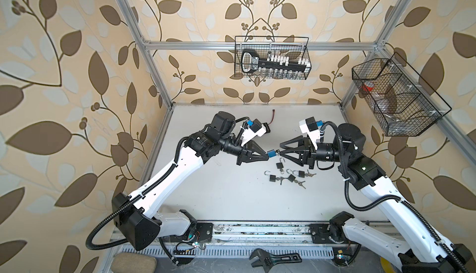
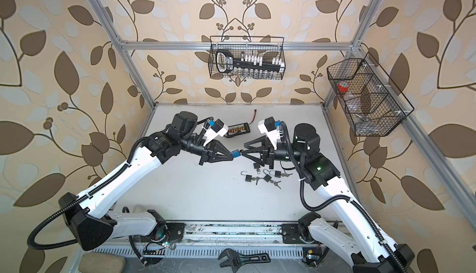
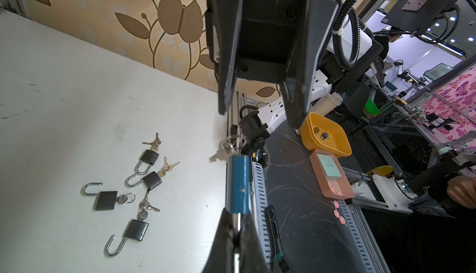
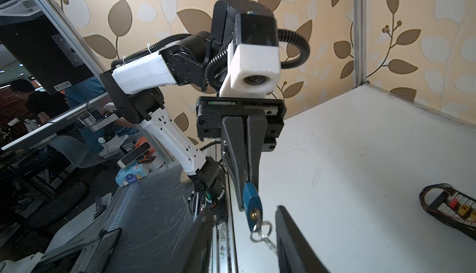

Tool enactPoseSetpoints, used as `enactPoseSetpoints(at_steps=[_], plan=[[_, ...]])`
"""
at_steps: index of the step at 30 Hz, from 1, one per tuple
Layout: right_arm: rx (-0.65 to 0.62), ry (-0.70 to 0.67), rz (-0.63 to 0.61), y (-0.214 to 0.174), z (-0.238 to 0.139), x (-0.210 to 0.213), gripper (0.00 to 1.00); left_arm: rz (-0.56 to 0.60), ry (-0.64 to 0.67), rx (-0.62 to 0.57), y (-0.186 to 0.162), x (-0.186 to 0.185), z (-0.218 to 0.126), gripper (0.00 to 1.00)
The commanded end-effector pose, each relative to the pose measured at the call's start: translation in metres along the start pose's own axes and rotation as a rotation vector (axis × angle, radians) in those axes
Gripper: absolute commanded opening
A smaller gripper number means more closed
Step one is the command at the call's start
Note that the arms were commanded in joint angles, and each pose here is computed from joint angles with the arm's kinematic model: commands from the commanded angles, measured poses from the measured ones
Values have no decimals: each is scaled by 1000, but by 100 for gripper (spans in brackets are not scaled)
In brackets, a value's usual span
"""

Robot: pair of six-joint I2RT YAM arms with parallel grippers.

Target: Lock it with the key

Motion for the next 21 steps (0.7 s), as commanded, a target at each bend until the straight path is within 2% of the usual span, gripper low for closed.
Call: enactPoseSetpoints(at_steps=[1, 7, 13, 21], plan=[[8, 41, -26, 5, -2, 6, 38, 69, -49, -16, 12, -13, -2, 0], [20, 35, -13, 1, 1, 1, 35, 63, -50, -10, 11, -12, 0, 0], [15, 42, -22, 1, 2, 1, 22, 69, -46, -7, 11, -14, -1, 0], [28, 28, 1, -9, 3, -4, 23, 75, -38, -7, 11, -15, -1, 0]])
Point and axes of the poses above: each gripper's point midway between its finger pads, its own z axis out along the fingers, its own x axis along the line the jaws close on, y = z × x, the point moved 7 cm from there along -z, back along the fingers, and after that the axes turned 3 degrees about -z, right-handed, at the moved point
